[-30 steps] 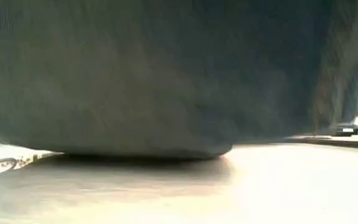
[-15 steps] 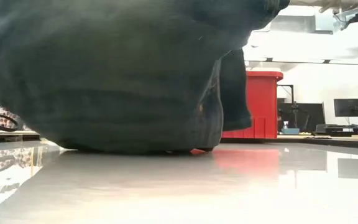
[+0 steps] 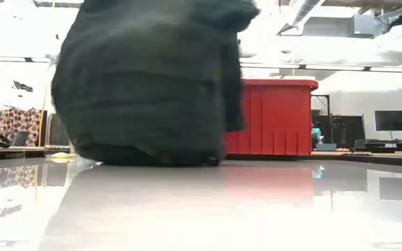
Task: Fold Laundry from Bin
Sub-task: Fold the blue pants from the red laundry bin
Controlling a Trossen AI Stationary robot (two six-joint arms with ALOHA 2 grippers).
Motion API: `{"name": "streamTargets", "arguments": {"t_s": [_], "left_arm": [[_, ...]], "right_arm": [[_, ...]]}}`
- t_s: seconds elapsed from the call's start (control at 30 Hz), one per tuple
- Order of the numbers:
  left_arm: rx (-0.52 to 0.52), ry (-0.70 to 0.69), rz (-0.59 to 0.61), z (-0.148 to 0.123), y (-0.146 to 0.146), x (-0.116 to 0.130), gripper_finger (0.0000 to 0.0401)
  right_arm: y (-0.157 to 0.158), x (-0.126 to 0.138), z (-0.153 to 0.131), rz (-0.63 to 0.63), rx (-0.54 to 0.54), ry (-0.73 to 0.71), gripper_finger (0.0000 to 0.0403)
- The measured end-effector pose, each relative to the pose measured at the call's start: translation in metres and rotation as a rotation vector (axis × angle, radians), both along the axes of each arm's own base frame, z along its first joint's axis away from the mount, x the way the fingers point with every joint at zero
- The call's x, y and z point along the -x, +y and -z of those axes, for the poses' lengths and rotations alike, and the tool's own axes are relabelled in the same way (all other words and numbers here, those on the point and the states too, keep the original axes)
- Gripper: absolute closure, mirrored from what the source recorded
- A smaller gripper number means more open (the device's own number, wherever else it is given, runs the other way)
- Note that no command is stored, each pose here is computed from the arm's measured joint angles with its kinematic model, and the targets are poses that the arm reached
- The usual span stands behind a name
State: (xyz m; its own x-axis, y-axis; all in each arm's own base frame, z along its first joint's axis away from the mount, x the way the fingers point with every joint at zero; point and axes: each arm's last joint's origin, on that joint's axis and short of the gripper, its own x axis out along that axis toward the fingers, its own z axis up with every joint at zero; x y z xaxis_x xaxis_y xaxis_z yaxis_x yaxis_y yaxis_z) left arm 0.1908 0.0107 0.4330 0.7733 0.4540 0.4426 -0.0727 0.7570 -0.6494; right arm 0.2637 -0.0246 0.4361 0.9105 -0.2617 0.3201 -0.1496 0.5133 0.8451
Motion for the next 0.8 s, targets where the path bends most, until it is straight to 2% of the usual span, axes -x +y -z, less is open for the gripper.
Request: {"name": "streamTargets", "arguments": {"t_s": [0.1,0.17,0.3,0.4,0.53,0.7,0.8], "left_arm": [[-0.057,0.006,0.019,-0.030,0.016,-0.003,0.0395],[-0.092,0.033,0.072,-0.053,0.021,-0.005,0.0395],[-0.204,0.140,0.300,-0.090,0.011,-0.012,0.0396],[-0.253,0.252,0.504,-0.103,-0.010,-0.016,0.0398],[-0.276,0.498,0.661,-0.088,-0.049,-0.023,0.0399],[-0.264,0.874,0.727,-0.039,-0.114,-0.042,0.0400],[-0.293,1.025,0.782,-0.008,-0.160,-0.056,0.0400]], "right_arm": [[-0.017,0.001,-0.018,-0.027,0.014,-0.048,0.0367],[-0.022,0.001,-0.034,-0.052,0.037,-0.085,0.0367],[-0.010,-0.003,-0.062,-0.119,0.100,-0.099,0.0367],[0.017,-0.010,-0.071,-0.194,0.148,-0.029,0.0367],[0.066,-0.025,-0.057,-0.262,0.171,0.136,0.0367],[0.141,-0.036,-0.007,-0.231,0.124,0.471,0.0367],[0.183,-0.035,0.026,-0.230,0.070,0.634,0.0367]]}}
